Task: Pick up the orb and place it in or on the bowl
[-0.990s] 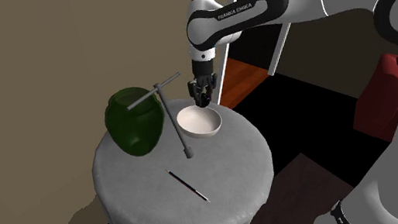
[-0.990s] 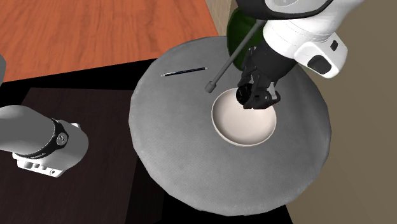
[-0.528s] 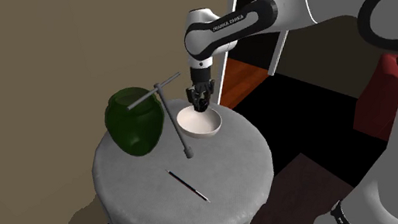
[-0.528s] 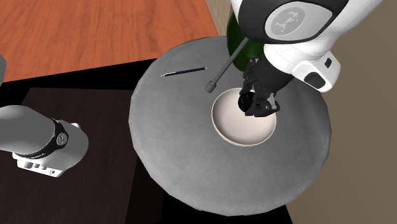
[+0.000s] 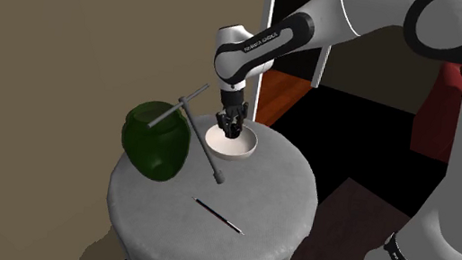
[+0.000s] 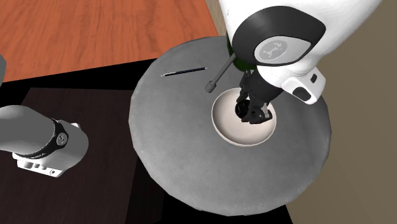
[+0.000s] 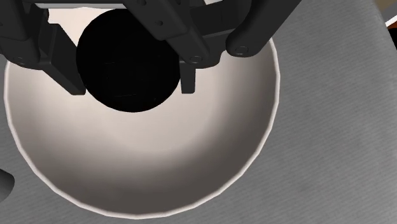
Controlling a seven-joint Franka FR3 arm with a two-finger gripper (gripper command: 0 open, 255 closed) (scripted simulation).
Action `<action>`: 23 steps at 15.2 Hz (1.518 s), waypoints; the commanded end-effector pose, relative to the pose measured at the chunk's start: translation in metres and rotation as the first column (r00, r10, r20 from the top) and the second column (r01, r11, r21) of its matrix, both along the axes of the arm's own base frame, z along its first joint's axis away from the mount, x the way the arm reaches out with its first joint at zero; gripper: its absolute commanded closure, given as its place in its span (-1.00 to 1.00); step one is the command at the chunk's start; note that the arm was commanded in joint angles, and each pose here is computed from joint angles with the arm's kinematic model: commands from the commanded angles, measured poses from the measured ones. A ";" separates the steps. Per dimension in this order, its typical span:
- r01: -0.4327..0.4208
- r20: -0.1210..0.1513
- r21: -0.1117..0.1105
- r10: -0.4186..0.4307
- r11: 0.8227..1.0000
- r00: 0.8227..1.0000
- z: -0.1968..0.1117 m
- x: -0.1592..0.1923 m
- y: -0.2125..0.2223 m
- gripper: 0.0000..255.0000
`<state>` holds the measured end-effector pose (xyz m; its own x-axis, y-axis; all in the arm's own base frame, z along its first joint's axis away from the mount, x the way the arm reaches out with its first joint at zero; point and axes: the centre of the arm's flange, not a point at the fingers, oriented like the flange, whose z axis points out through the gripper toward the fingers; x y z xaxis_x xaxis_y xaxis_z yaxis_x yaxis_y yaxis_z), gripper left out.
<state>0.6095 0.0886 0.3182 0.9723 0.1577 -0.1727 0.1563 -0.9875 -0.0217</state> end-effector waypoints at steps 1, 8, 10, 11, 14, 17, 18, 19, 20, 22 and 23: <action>0.000 0.000 0.000 0.000 1.000 1.000 -0.003 0.000 0.000 1.00; 0.000 0.000 0.000 0.000 1.000 1.000 -0.003 0.000 0.000 -1.00; 0.000 0.000 0.000 0.000 1.000 1.000 -0.003 0.000 0.000 -1.00; 0.000 0.000 0.000 0.000 1.000 1.000 -0.003 0.000 0.000 -1.00; 0.000 0.000 0.000 0.000 1.000 1.000 0.010 0.003 0.000 -1.00; 0.000 0.000 0.000 0.000 1.000 1.000 0.046 0.009 0.001 -1.00; 0.000 0.000 0.000 0.000 1.000 1.000 0.046 0.009 0.001 -1.00; 0.000 0.000 0.000 0.000 1.000 1.000 0.046 0.009 0.001 -1.00; 0.000 0.000 0.000 0.000 1.000 1.000 0.046 0.009 0.001 -1.00; 0.000 0.000 0.000 0.000 1.000 1.000 0.046 0.009 0.001 -1.00; 0.000 0.000 0.000 0.000 1.000 1.000 0.046 0.009 0.001 -1.00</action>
